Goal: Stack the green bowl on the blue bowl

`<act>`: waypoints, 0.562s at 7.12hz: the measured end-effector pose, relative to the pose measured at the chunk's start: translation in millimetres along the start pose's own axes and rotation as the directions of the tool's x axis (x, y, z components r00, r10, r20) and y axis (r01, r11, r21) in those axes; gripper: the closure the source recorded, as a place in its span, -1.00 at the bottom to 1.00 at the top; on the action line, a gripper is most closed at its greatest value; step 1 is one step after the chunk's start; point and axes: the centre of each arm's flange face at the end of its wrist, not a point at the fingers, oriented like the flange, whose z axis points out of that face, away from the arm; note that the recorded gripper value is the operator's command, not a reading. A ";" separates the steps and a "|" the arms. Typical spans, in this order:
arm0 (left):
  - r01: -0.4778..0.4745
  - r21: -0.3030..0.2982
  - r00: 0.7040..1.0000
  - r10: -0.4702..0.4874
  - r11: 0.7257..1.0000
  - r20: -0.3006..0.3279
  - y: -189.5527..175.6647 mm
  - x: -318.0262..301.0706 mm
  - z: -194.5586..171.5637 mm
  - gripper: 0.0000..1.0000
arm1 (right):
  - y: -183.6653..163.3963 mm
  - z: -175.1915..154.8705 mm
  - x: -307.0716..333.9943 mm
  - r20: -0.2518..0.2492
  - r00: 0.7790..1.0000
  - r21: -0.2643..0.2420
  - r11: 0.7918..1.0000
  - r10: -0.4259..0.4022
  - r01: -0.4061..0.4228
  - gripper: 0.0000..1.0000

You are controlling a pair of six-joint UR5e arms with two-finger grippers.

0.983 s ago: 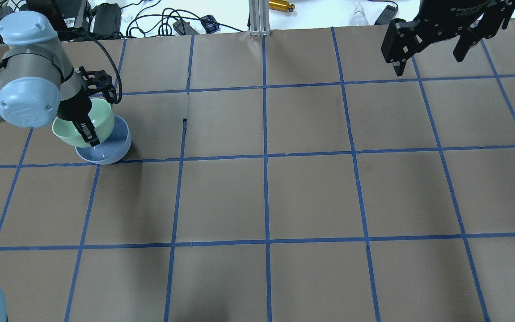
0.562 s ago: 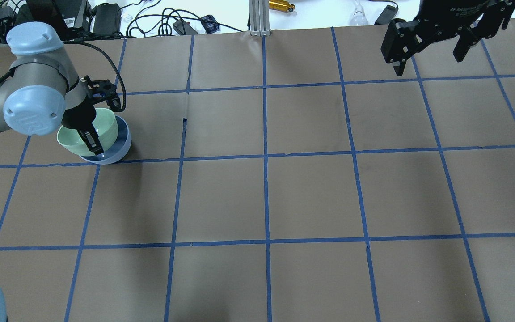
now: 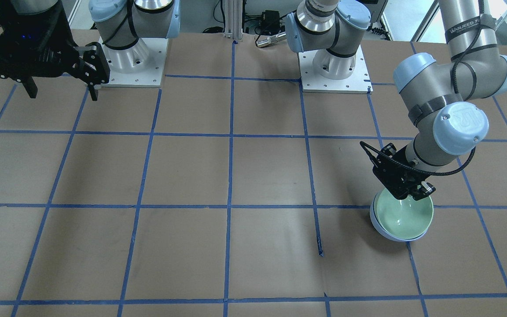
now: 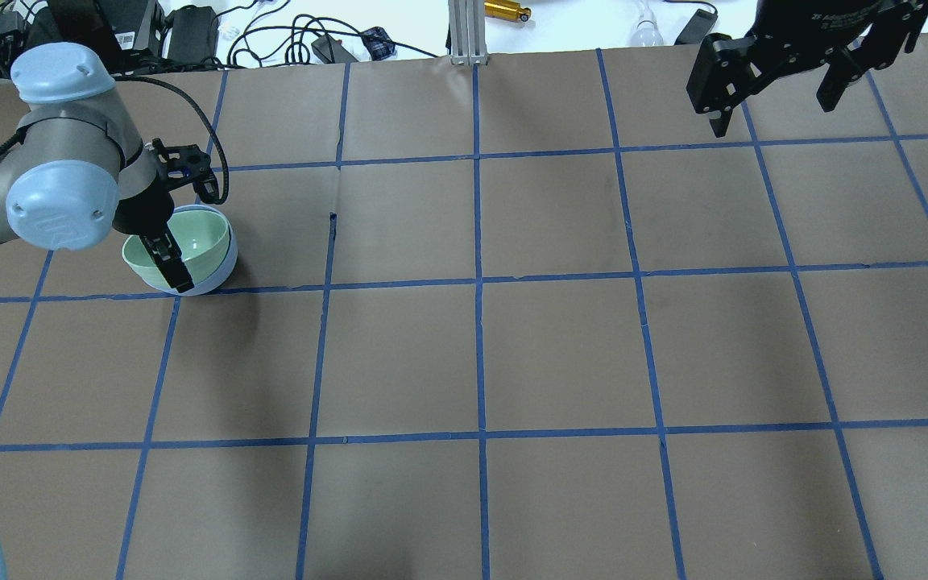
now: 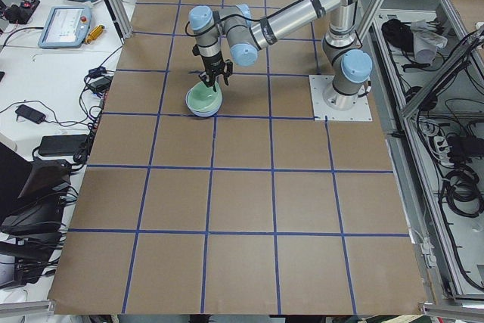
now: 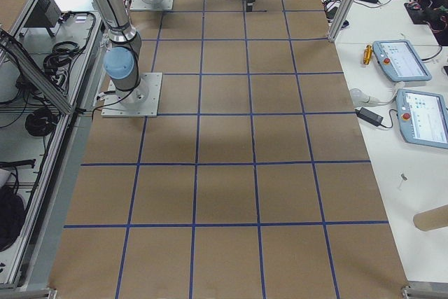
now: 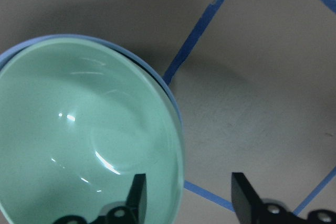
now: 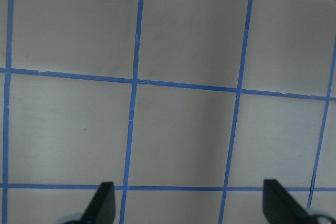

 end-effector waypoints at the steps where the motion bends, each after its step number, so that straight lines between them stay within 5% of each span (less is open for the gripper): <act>1: 0.023 0.014 1.000 -0.023 1.000 0.020 0.2 -3.0 -18.6 -0.82 | 0.0 0.0 0.0 0.000 1.000 0.000 1.000 0.000 0.000 -1.00; 3: 0.156 0.052 0.988 -0.157 0.986 0.016 -1.2 -1.8 -54.8 -1.00 | 0.0 -0.1 -0.2 0.000 1.000 0.000 1.000 0.000 0.000 -1.00; 4: 0.300 0.051 0.954 -0.299 0.953 -0.014 1.0 4.0 -69.8 -1.00 | 0.0 -0.1 -0.2 0.000 1.000 0.000 1.000 0.000 0.000 -1.00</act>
